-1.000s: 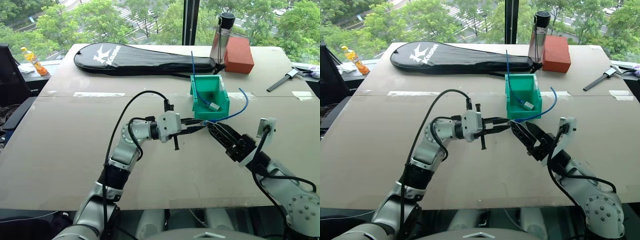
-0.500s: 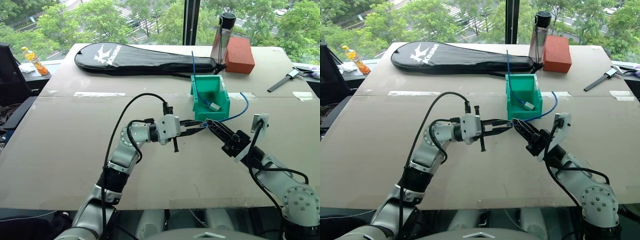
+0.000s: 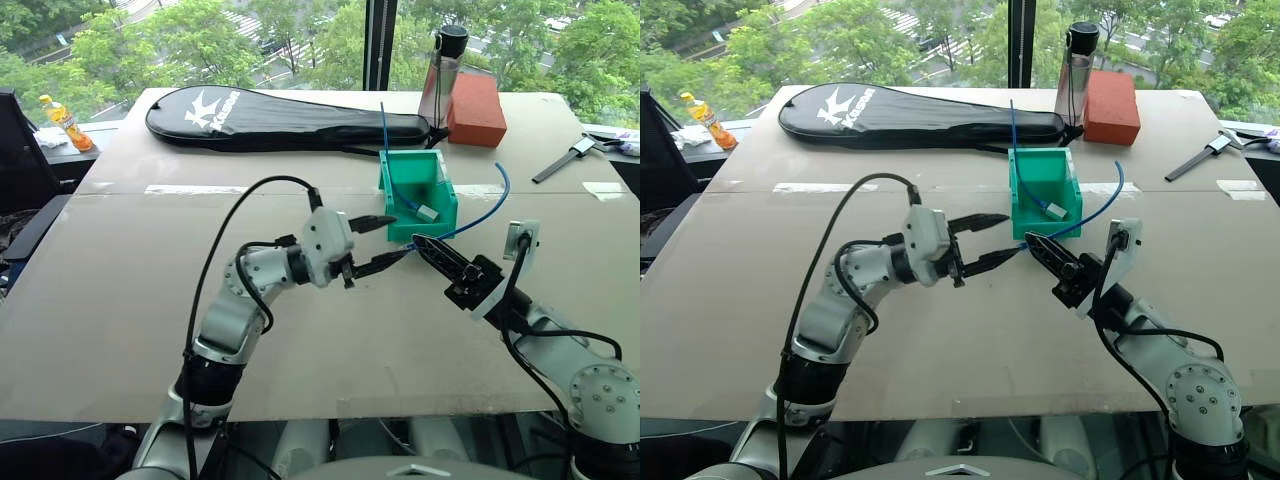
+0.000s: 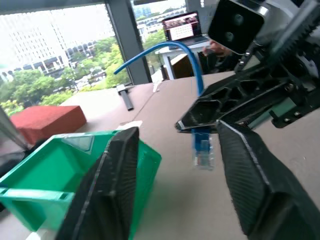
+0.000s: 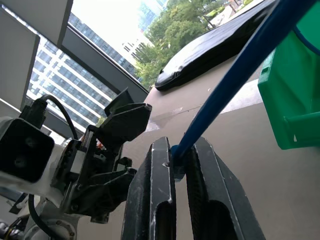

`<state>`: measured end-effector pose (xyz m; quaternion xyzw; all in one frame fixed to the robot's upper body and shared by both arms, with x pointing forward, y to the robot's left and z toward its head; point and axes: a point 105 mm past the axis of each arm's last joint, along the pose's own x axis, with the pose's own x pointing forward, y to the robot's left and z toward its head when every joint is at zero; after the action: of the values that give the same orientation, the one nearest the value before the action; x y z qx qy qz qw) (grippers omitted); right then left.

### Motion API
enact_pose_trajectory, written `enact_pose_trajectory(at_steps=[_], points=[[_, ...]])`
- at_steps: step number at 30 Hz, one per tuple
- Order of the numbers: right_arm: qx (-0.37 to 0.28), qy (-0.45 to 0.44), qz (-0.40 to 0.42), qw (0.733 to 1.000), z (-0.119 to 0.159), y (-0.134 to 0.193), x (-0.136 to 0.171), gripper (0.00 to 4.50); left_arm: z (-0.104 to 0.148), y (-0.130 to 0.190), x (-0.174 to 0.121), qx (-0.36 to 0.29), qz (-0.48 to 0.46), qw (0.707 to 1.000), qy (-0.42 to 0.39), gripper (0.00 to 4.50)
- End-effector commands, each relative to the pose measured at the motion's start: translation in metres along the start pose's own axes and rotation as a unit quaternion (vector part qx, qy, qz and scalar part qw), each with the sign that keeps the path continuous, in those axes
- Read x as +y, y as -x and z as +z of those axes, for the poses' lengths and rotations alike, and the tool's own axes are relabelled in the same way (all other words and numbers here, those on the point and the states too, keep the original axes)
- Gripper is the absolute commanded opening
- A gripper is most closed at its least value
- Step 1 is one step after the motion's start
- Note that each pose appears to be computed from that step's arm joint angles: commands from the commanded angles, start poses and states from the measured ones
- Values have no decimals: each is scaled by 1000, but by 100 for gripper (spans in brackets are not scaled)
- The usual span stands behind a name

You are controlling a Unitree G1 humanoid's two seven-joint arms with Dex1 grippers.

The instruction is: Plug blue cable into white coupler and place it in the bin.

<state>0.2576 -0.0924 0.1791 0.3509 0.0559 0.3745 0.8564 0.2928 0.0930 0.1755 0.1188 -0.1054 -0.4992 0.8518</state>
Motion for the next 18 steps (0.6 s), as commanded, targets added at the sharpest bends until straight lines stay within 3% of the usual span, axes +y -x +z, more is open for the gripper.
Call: enact_pose_trajectory(at_steps=[1, 8, 18], points=[[-11, 6, 23, 1000, 9, -1, 5, 0, -4, 47, 33, 31, 94, 995, 19, 355], [9, 11, 38, 999, 4, -8, 1, 0, -33, 115, 56, 108, 198, 973, 45, 355], [23, 22, 42, 999, 0, -10, 0, 0, -73, 134, 52, 173, 201, 963, 43, 355]])
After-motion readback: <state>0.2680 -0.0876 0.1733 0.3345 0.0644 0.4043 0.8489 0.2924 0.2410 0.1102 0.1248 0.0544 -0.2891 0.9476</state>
